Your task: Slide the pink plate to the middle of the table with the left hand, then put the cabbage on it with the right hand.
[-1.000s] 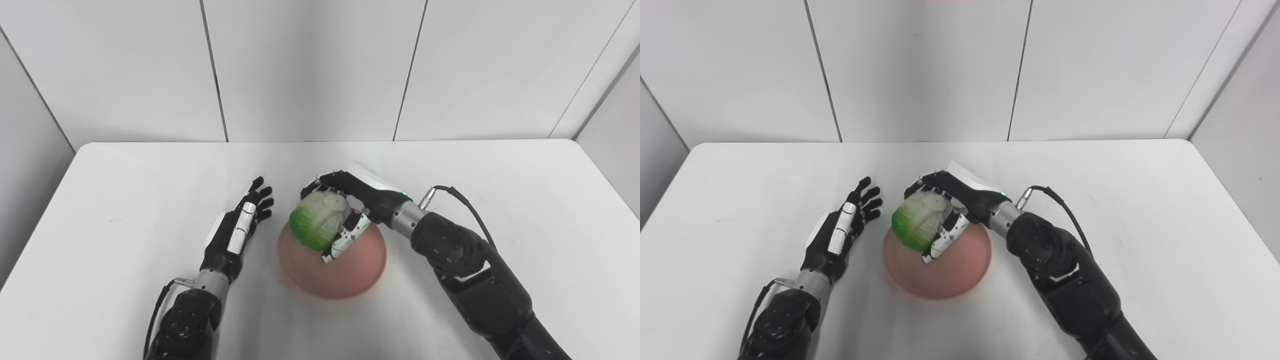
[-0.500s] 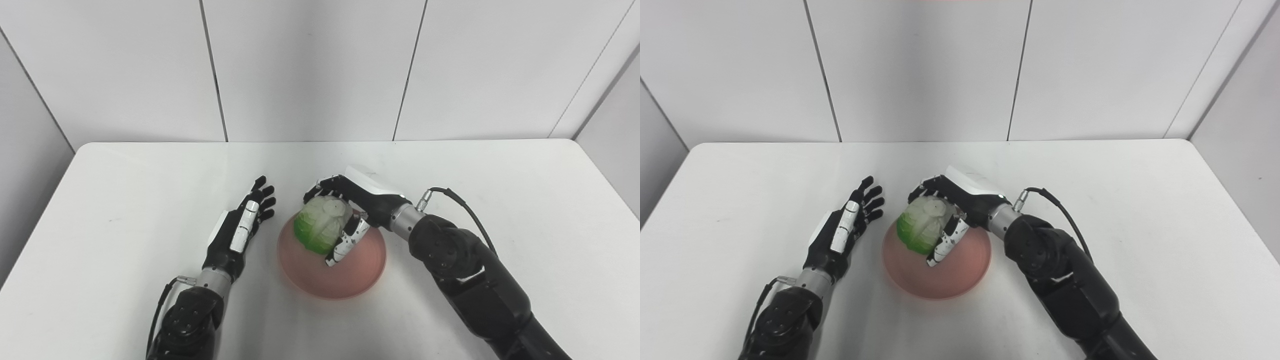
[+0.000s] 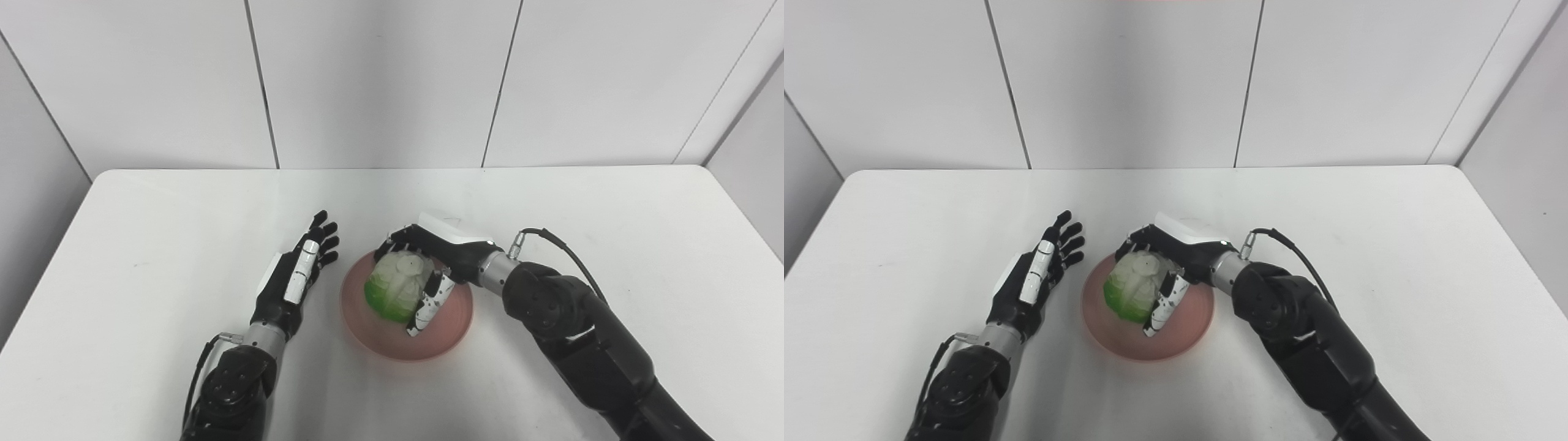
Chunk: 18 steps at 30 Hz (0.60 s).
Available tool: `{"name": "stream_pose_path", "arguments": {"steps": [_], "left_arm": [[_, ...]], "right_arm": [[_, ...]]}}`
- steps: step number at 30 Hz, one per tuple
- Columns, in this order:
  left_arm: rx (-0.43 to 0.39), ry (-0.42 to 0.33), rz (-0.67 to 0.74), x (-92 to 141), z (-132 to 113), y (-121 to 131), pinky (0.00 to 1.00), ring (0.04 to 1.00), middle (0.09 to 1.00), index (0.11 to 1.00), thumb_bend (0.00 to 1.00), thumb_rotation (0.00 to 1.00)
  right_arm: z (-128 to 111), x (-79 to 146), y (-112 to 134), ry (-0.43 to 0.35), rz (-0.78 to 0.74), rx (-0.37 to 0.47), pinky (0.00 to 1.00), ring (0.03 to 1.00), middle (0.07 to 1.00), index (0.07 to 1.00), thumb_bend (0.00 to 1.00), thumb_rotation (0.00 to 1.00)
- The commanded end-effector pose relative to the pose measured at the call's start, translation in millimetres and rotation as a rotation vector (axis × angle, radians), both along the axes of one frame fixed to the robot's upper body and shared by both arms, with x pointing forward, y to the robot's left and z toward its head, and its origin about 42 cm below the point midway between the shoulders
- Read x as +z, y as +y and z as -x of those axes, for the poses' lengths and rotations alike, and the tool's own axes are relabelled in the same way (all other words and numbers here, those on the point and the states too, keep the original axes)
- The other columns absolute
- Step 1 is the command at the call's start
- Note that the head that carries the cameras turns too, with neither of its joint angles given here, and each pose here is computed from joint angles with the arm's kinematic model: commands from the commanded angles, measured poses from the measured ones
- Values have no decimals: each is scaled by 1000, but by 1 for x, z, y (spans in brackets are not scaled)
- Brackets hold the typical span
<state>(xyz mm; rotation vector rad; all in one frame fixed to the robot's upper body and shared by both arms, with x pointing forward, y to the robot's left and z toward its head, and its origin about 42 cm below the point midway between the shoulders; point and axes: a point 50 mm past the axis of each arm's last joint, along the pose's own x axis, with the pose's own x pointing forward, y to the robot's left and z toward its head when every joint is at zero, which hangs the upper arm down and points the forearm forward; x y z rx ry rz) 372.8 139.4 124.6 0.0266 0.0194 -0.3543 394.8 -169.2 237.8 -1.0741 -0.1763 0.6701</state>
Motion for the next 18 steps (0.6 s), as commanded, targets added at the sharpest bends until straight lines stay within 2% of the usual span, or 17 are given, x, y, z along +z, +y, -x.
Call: {"name": "stream_pose_path", "arguments": {"steps": [1,12,18], "left_arm": [[-63,69,-3,-5,5,-17,904,935,956,963,676,984],[-69,72,-13,-5,4,-17,908,936,957,967,675,997],[-69,67,-24,-5,4,-17,914,939,958,967,681,1000]], "right_arm": [[-4,19,2,-63,-3,14,429,466,468,505,527,0],[-7,4,2,-36,17,27,424,449,460,511,526,0],[-6,-2,3,-23,31,15,452,476,467,510,526,0]]}}
